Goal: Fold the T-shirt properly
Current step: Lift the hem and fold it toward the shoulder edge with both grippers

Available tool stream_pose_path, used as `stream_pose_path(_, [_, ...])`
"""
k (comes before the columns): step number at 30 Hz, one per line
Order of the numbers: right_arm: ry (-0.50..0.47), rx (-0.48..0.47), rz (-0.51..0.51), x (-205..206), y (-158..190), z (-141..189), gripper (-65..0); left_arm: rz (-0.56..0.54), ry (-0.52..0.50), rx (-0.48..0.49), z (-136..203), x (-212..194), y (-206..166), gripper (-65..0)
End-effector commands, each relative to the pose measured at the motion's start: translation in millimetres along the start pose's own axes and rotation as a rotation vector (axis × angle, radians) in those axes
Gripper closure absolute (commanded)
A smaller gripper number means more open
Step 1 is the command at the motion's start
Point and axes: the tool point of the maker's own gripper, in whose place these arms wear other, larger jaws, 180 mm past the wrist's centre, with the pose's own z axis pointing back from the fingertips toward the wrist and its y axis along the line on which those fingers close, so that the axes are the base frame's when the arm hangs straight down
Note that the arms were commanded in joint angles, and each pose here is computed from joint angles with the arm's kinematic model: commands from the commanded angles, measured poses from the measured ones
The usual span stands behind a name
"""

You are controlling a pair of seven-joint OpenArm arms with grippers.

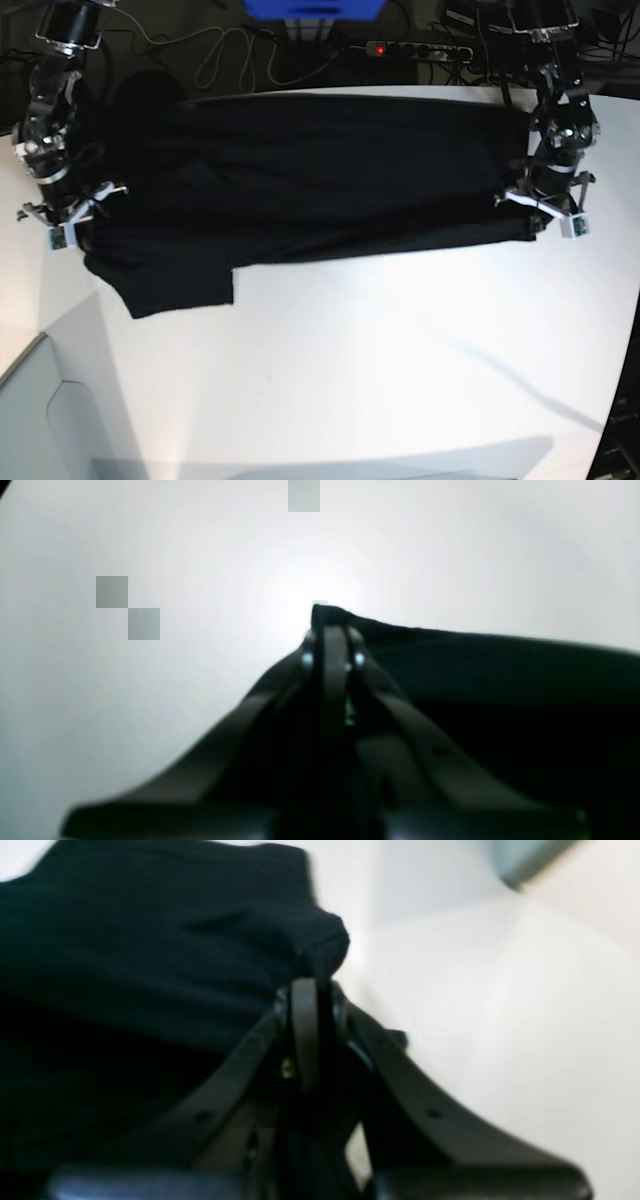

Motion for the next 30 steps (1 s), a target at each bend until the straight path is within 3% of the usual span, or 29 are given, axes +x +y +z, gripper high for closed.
stream_pose_path(1, [-0.05,0.019,0.029,16,-4,4,-0.1,-0.01,-0.053,0.005,2,16,3,0.0])
stream_pose_path(7, [-0.048,0.011,0.027,13,-16,10,-0.1,-0.013,-0.06,0.01,4,20,5,0.0])
stream_pose_path(23, [-0.016,0.036,0.006,-4,-2,13,-0.1,0.063,0.005,0.023,9,-18,2,0.0])
stream_pose_path(25, [-0.016,0.036,0.006,-3,-3,13,-0.1,0.065,0.004,0.023,9,-17,2,-5.5])
stream_pose_path(30, [-0.017,0.035,0.006,-3,-3,13,-0.1,0.057,0.006,0.022,13,-19,2,-29.2])
